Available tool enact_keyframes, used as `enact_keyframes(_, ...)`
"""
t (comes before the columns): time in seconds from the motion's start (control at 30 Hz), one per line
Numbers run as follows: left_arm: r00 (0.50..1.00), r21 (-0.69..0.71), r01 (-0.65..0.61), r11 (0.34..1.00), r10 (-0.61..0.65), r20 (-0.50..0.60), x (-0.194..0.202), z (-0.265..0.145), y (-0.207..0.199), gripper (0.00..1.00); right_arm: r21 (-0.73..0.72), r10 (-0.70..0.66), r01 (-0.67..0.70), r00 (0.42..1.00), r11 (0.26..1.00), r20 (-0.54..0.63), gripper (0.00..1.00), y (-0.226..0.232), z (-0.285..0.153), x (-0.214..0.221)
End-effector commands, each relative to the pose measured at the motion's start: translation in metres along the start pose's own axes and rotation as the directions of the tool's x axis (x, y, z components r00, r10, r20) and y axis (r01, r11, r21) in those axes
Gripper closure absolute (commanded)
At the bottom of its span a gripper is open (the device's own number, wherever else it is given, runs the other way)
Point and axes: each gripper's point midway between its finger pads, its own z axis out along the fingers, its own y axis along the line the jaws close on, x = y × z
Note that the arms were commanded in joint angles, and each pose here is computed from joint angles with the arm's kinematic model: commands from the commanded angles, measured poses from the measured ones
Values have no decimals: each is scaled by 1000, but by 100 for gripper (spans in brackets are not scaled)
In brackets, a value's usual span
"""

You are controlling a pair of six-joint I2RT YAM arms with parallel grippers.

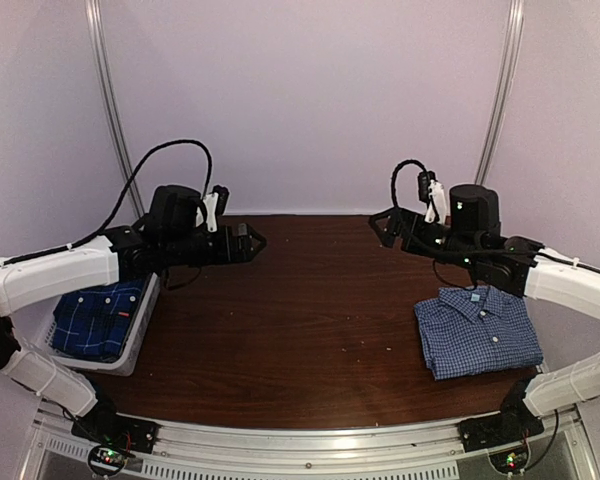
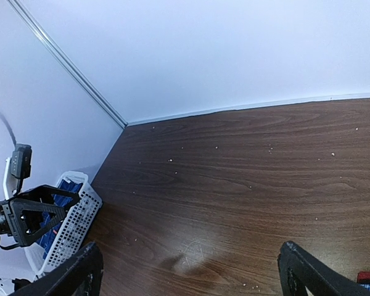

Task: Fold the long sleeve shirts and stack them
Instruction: Reset both arms

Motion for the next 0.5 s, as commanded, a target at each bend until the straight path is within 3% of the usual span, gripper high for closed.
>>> enact_keyframes(0.0,998,21,-18,1000,16,56,-13,-6,-5,2,1,5,-5,998,1000,69,0,1,-10,-14)
enact_keyframes(0.47,997,-11,-19,1000,20,76,-16,-7,1,2,69,-2,-9,987,998,162,0,-10,-25,-32)
